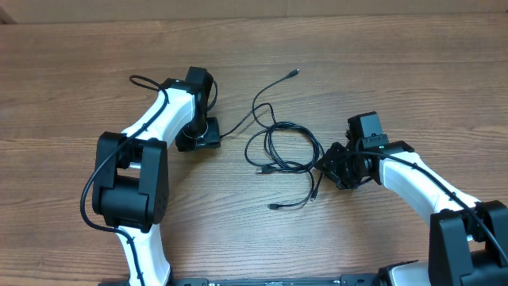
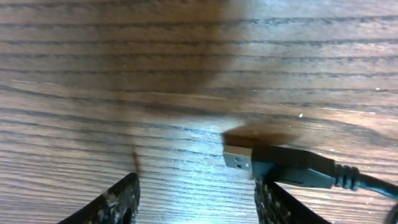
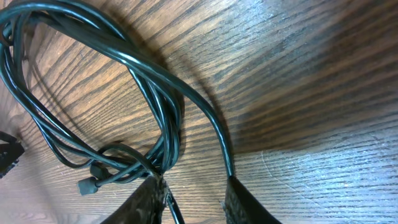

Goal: Untangle cables

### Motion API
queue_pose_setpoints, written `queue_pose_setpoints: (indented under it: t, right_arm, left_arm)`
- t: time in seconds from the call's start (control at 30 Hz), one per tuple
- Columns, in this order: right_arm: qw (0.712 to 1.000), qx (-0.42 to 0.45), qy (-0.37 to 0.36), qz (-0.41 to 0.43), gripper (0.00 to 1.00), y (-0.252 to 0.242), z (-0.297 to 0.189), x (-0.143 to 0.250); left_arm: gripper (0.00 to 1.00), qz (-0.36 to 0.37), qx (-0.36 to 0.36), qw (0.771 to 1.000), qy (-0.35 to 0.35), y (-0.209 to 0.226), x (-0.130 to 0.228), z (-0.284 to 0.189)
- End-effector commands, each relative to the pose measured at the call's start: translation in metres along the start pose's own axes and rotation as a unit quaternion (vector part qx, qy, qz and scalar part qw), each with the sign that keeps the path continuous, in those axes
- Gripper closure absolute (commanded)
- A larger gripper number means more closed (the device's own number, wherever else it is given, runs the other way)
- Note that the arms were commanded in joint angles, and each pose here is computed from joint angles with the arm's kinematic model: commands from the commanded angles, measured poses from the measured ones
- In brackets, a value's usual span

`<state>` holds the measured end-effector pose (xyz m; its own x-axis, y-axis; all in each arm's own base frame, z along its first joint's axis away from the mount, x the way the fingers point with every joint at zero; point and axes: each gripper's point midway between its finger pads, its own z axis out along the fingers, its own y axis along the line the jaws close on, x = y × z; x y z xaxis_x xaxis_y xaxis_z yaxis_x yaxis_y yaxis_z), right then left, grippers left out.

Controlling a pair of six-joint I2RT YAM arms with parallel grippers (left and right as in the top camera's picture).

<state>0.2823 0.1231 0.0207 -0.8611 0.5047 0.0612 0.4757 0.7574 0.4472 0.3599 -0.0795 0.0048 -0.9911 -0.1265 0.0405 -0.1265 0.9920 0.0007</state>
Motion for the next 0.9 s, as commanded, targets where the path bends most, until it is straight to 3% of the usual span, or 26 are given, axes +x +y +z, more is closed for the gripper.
queue_pose_setpoints:
  t: [0.0, 0.17, 0.33, 0.67, 0.8, 0.87]
  right_arm:
    - [1.000, 0.006, 0.000, -0.001, 0.69, -0.004, 0.002, 0.002]
    - [1.000, 0.005, 0.000, -0.001, 0.68, -0.003, 0.002, 0.002]
    - [1.000, 0.005, 0.000, -0.001, 0.64, -0.004, 0.002, 0.003]
    - [0.999, 0.031, 0.026, 0.013, 0.65, -0.016, 0.001, 0.015]
    - [0.998, 0.045, 0.045, 0.023, 0.65, -0.023, 0.000, 0.025]
    - [0.997, 0.046, 0.054, 0.026, 0.64, -0.024, -0.001, 0.029]
  left_arm:
    - [0.36, 0.002, 0.013, 1.000, -0.005, -0.005, 0.000, -0.011]
    - [0.36, 0.002, 0.019, 1.000, -0.014, -0.010, -0.009, -0.045]
    - [0.33, 0.024, 0.107, 0.993, -0.039, -0.056, -0.024, -0.085]
    - [0.36, 0.039, 0.141, 0.988, -0.049, -0.112, -0.013, -0.073]
    - [0.21, 0.069, 0.145, 0.986, -0.055, -0.134, -0.002, -0.061]
    - [0.21, 0.076, 0.147, 0.985, -0.058, -0.142, 0.003, -0.055]
